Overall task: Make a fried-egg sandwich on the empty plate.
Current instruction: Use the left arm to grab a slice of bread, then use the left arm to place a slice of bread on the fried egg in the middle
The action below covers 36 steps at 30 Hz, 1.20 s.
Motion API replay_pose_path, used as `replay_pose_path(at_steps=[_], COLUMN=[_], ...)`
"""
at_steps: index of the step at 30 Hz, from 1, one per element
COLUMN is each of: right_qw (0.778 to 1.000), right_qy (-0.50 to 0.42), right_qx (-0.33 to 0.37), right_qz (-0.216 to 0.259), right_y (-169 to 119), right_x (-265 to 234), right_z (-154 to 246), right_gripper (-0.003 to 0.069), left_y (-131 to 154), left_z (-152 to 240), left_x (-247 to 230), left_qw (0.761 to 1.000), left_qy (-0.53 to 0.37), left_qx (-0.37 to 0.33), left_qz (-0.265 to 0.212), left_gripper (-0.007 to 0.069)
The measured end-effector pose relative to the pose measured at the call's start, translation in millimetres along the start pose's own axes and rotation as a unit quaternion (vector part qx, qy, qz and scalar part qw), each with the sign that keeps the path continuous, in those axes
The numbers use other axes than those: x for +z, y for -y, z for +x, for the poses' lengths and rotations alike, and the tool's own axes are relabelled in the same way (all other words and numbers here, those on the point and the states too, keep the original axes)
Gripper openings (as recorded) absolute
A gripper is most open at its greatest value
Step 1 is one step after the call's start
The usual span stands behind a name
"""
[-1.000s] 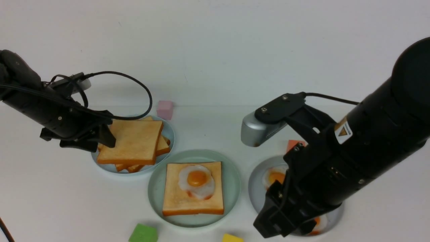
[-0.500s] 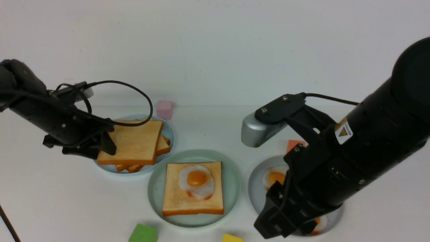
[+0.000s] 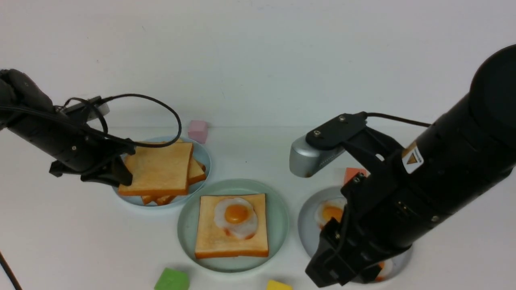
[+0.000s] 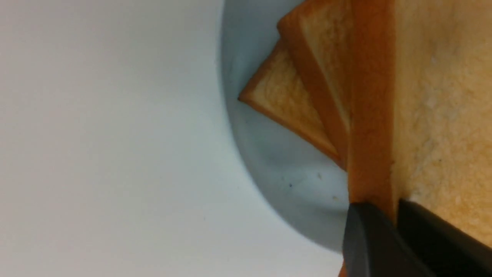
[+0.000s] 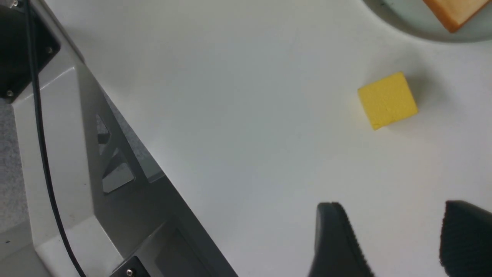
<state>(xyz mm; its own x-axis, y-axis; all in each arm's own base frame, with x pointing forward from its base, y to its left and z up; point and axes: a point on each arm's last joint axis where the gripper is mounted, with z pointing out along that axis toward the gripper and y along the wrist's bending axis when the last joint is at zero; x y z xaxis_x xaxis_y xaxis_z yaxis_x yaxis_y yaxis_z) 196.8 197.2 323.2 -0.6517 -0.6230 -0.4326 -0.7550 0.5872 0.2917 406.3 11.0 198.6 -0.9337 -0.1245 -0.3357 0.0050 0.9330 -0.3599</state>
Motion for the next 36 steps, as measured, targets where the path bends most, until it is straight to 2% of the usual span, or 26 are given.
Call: replay_pose_path(at_steps=[4,8,11,14,19,25,36], right_qw=[1.000,0.997,0.995,0.994,0.993,0.993,0.993], right_qy=[0.001,0.008,0.010,0.010,0.010,0.009,0.009], right_qx=[0.021,0.058,0.078,0.082,0.085,0.085,0.085], right_qz=[0.019,0.053,0.069,0.074,0.076,0.077,0.078], right_y=[1.9,5.9,7.8,8.7,9.1,9.2,9.4], right_x=[-3.7,-9.4,-11.8,-12.2,-12.2,-12.3,-12.3], right_z=[1.6,3.3,4.4,4.7,4.9,5.0,4.9], right_gripper=[0.0388,0.0388,0.0388,0.0388,0.0388,0.0388,0.0388], left_y=[15.2,53.7,82.9,102.4,125.5,126.8,123.5], left_z=[-0.4,23.5,60.5,87.3,109.4,109.1,109.2], left_x=[-36.1,-58.0,-47.9,-31.8,-5.3,13.9,18.2], left_qw=[0.999,0.995,0.993,0.993,0.993,0.995,0.995], left_qy=[0.033,0.052,0.032,0.019,0.018,0.026,0.027], left_qx=[0.000,0.019,0.029,0.036,0.046,0.034,0.035], left_qz=[0.019,0.078,0.106,0.112,0.108,0.095,0.085], left_gripper=[0.0063,0.0063,0.0063,0.0063,0.0062,0.0058,0.0057])
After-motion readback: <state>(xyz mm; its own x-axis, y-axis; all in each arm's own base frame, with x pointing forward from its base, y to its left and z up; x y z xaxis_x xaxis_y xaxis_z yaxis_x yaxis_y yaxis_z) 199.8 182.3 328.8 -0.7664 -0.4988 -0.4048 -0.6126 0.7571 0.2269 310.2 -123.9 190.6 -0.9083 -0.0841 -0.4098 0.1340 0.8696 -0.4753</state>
